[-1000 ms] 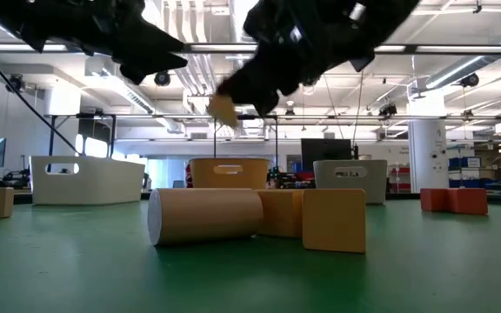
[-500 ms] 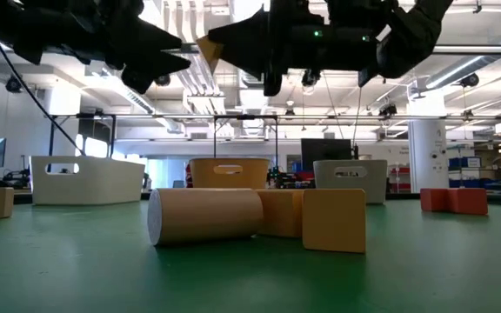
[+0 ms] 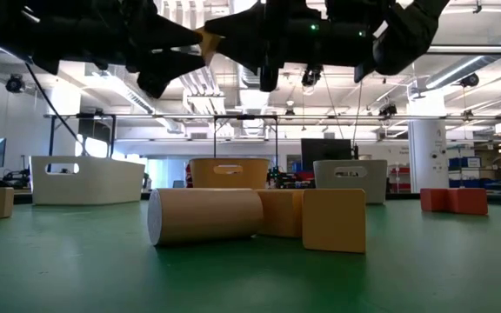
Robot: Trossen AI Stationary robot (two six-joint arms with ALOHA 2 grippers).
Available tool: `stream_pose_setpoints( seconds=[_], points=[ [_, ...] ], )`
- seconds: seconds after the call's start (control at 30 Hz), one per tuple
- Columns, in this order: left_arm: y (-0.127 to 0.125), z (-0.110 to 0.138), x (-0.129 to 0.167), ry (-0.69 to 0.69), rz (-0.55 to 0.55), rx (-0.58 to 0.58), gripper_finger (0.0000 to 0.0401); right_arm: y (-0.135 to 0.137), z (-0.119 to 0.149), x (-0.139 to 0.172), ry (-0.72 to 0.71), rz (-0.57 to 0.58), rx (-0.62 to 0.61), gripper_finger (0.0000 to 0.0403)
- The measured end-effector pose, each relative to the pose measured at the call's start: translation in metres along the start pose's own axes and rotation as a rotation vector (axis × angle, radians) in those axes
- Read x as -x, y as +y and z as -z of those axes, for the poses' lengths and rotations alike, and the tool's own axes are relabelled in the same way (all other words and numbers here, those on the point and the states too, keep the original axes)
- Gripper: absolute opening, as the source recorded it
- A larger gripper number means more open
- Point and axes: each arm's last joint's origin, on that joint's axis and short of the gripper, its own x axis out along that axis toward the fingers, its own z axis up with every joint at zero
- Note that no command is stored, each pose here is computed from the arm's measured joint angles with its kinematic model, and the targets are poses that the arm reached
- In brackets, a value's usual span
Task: Sort & place blocks by color
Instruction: Put the yellow block into the white bin
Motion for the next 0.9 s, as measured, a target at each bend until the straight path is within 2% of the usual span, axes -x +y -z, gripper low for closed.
stream_pose_setpoints(
  seconds=[0.4, 0.5, 0.67, 0.77, 0.83, 0.9],
  points=[
    [0.001, 0.009, -0.018, -0.106, 0.016, 0.004, 0.0206, 0.0, 0.0, 0.0, 0.001, 0.001, 0.021, 0.0117],
    [0.002, 0.013, -0.02, -0.095, 0.014, 0.004, 0.0184, 0.0, 0.0, 0.0, 0.001, 0.001, 0.027, 0.0117],
    [0.002, 0.014, -0.021, -0.091, 0.013, 0.0, 0.0115, 0.0, 0.001, 0.0, 0.002, -0.002, 0.032, 0.0117],
    [0.002, 0.014, -0.021, -0.09, 0.013, -0.004, 0.0116, 0.0, 0.001, 0.0, 0.003, -0.001, 0.033, 0.0117],
    [0.002, 0.014, -0.021, -0.089, 0.013, -0.004, 0.0116, 0.0, 0.001, 0.0, 0.003, 0.001, 0.031, 0.0134],
    [0.002, 0.015, -0.021, -0.078, 0.011, -0.005, 0.0116, 0.0, 0.001, 0.0, 0.007, 0.006, 0.016, 0.0171]
  ],
)
